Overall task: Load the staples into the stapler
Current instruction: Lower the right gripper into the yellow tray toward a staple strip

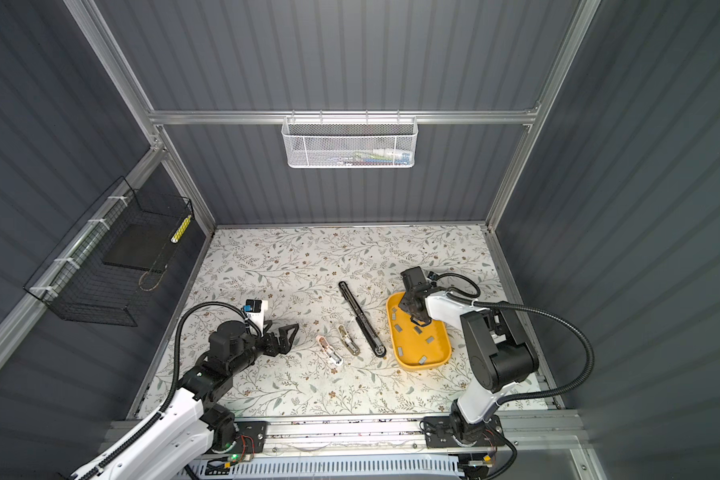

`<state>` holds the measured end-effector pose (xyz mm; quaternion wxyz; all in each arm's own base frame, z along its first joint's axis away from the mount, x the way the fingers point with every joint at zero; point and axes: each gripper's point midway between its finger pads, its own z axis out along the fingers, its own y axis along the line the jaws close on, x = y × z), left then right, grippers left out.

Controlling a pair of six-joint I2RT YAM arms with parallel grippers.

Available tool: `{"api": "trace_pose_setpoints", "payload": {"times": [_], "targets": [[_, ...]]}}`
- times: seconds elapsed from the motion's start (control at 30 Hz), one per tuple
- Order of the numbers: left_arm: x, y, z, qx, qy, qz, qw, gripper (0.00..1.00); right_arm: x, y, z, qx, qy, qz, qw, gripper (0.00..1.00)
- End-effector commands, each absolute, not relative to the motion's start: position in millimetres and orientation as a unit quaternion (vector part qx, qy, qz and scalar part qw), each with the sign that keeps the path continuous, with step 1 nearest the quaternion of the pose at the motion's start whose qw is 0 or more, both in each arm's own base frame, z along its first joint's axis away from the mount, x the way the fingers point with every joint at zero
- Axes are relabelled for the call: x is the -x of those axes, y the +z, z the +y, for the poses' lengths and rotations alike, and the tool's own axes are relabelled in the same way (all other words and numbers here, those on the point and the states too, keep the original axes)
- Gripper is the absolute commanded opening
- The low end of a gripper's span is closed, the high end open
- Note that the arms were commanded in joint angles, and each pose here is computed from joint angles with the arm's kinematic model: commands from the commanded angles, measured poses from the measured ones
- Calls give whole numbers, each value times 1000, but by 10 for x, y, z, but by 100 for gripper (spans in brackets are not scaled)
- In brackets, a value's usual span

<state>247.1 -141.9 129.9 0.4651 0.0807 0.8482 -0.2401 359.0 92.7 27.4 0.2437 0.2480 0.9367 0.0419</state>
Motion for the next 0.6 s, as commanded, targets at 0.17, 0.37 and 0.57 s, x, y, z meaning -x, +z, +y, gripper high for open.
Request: {"api": "trace_pose_setpoints", "payload": {"times": [0.17,0.37,0.57], "targets": [[-2471,1301,-1399,-78,-236,850,465,100,-3457,178,811,-217,-13,950,223,35],[-2471,1302,-1402,-78,-236,850,465,100,-3456,152,860,-197,-28,956,214,33],[-2470,1299,-1400,-78,-235,850,465,100,-3462,28,936,-185,-19,963,195,28]]}}
